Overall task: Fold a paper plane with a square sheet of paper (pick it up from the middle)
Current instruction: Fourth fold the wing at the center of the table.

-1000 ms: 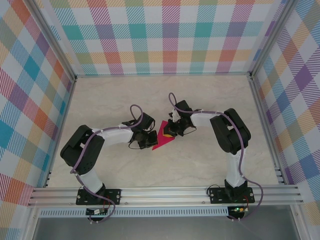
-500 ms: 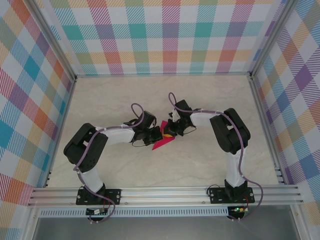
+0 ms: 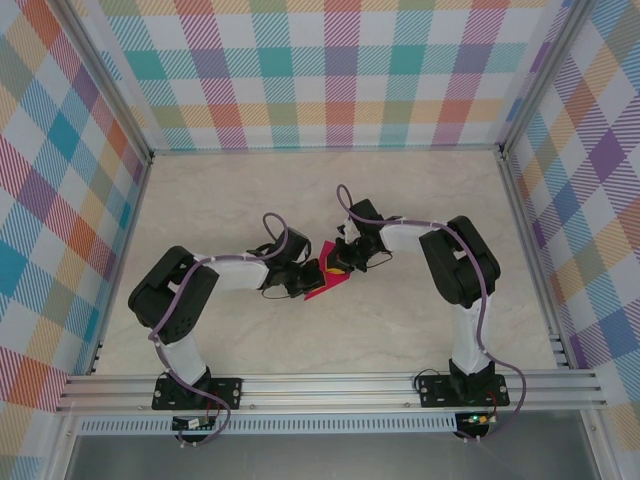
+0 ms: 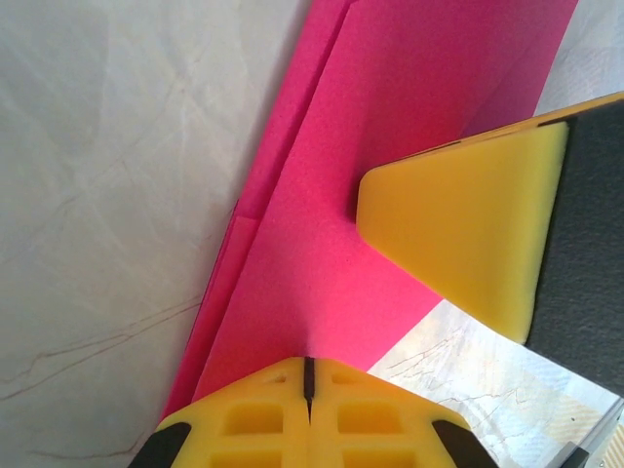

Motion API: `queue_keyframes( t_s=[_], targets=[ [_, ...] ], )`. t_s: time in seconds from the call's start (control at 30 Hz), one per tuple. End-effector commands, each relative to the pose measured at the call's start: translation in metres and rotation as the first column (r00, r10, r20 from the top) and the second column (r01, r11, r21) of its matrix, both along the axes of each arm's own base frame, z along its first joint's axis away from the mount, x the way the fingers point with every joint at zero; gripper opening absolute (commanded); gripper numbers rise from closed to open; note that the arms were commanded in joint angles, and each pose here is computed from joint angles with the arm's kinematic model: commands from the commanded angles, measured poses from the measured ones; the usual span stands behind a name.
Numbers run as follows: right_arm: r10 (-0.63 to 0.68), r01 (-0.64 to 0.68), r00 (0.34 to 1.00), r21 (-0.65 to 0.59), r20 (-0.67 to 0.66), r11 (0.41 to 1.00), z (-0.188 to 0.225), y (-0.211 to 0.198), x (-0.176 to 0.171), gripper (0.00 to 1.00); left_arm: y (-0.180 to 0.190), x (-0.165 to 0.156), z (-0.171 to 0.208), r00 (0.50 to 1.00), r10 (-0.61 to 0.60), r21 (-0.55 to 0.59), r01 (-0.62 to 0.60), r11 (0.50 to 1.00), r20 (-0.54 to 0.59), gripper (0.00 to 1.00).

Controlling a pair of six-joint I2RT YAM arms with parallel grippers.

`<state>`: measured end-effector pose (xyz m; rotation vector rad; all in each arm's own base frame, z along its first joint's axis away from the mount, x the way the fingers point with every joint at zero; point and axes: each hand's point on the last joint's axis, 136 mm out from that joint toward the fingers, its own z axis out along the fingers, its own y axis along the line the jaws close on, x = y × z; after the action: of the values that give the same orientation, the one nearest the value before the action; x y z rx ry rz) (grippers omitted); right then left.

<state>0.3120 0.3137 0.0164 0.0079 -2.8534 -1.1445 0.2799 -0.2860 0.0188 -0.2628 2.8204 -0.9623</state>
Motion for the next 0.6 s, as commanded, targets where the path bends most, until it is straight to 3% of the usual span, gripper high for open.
queue_keyframes(
  t_s=[0.0, 0.17, 0.37, 0.57],
  targets=[
    [-0.033, 0.023, 0.997, -0.143, -0.064, 0.989, -0.037, -0.020, -0.010, 0.05, 0.032, -0.021, -0.026, 0.998, 0.023, 0.117, -0.016, 0.993, -0.057, 0.00],
    [-0.030, 0.021, 0.998, -0.148, -0.063, 0.989, -0.037, -0.020, -0.009, 0.05, 0.029, -0.021, -0.017, 0.999, 0.027, 0.041, -0.025, 0.999, -0.037, 0.00],
    [-0.034, 0.023, 0.997, -0.158, -0.069, 0.987, -0.040, -0.022, -0.009, 0.05, 0.008, 0.002, 0.025, 0.996, 0.028, -0.090, -0.021, 0.996, 0.079, 0.00],
    [-0.038, 0.023, 0.996, -0.168, -0.083, 0.986, -0.044, -0.024, -0.012, 0.05, 0.002, 0.019, 0.027, 0.994, 0.022, -0.058, -0.016, 0.998, 0.105, 0.01]
  ],
)
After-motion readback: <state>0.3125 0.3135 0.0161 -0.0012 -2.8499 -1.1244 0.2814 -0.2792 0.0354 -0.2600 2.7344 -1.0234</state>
